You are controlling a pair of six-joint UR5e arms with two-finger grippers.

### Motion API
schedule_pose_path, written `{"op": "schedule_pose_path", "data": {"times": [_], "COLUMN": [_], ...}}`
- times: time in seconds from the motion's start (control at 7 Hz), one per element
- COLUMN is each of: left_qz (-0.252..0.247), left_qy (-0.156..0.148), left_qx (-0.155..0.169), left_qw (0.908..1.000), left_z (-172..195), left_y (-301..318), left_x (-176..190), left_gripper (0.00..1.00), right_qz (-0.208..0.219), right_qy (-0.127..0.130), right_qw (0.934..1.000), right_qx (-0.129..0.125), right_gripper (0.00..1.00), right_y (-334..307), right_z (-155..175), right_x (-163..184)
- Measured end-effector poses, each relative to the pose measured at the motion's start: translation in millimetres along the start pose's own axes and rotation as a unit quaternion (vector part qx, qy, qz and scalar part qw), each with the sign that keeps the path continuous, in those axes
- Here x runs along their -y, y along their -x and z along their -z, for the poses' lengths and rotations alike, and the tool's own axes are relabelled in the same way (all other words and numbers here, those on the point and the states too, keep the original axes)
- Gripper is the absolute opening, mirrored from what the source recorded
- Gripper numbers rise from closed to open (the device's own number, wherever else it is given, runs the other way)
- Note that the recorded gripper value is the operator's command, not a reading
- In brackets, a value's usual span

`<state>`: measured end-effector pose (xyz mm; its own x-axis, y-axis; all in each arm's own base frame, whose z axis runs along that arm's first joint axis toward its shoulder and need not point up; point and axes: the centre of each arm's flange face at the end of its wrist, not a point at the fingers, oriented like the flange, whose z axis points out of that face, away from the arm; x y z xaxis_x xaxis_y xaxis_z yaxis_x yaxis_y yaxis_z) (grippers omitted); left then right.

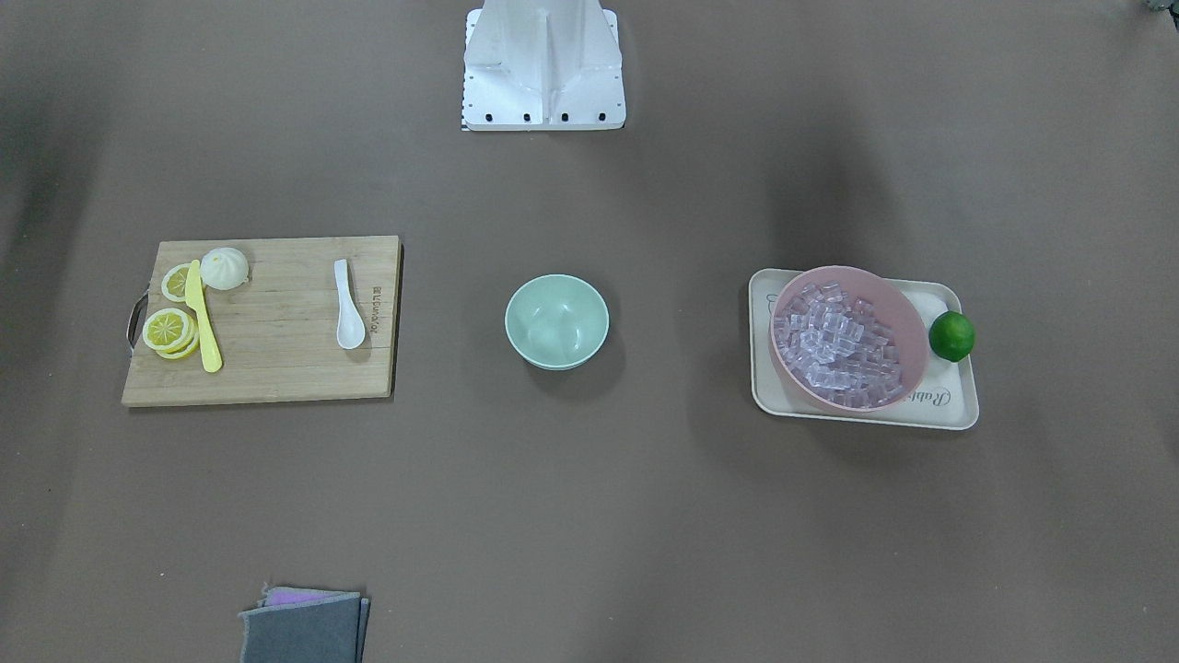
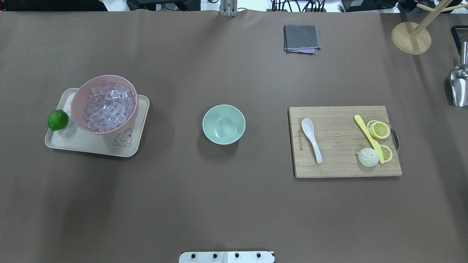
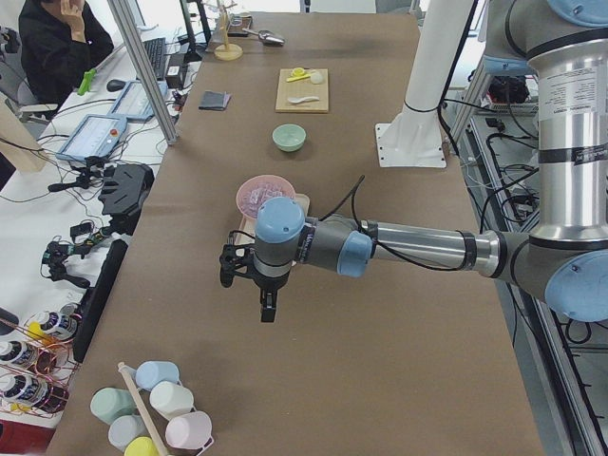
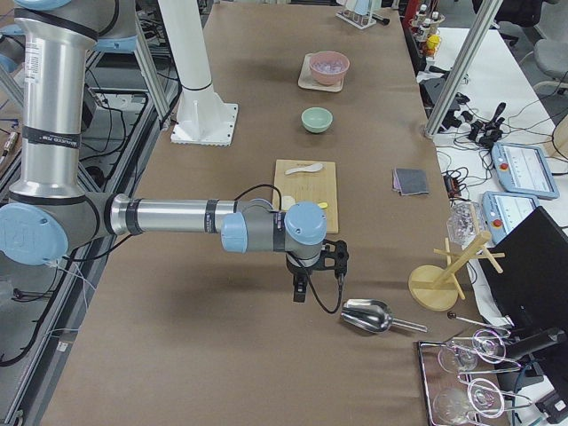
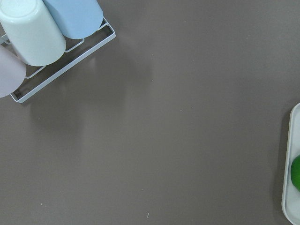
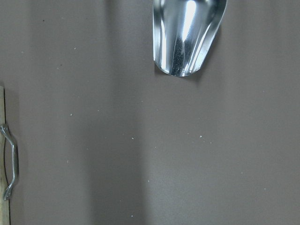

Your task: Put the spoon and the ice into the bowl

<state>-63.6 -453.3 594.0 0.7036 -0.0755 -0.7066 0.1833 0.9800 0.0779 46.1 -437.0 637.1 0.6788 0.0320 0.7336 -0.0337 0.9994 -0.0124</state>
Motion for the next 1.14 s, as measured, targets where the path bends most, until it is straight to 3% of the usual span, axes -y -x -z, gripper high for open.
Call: {"op": "schedule_pose_path", "data": {"times": [0.86,1.14], "left_qz": [-0.008,-0.066], "left_qy": [-0.008,-0.035], "left_qx": [-0.005,-0.021], "left_qw": [0.9999,0.9970], "left_z": [4.6,22.3], "left_y": [-12.0,-73.4], "left_x": [11.1,47.6], "left_gripper": [0.98,0.98], "right_qz": [0.004,0.004], "right_qy": [0.001,0.001], "right_qw": [1.0000,1.0000], "right_qx": [0.003,0.003], "right_gripper": [1.00,1.00], "right_y": [5.5,11.2], "right_z": [-0.9,-0.5], "right_x": [2.9,6.2]}}
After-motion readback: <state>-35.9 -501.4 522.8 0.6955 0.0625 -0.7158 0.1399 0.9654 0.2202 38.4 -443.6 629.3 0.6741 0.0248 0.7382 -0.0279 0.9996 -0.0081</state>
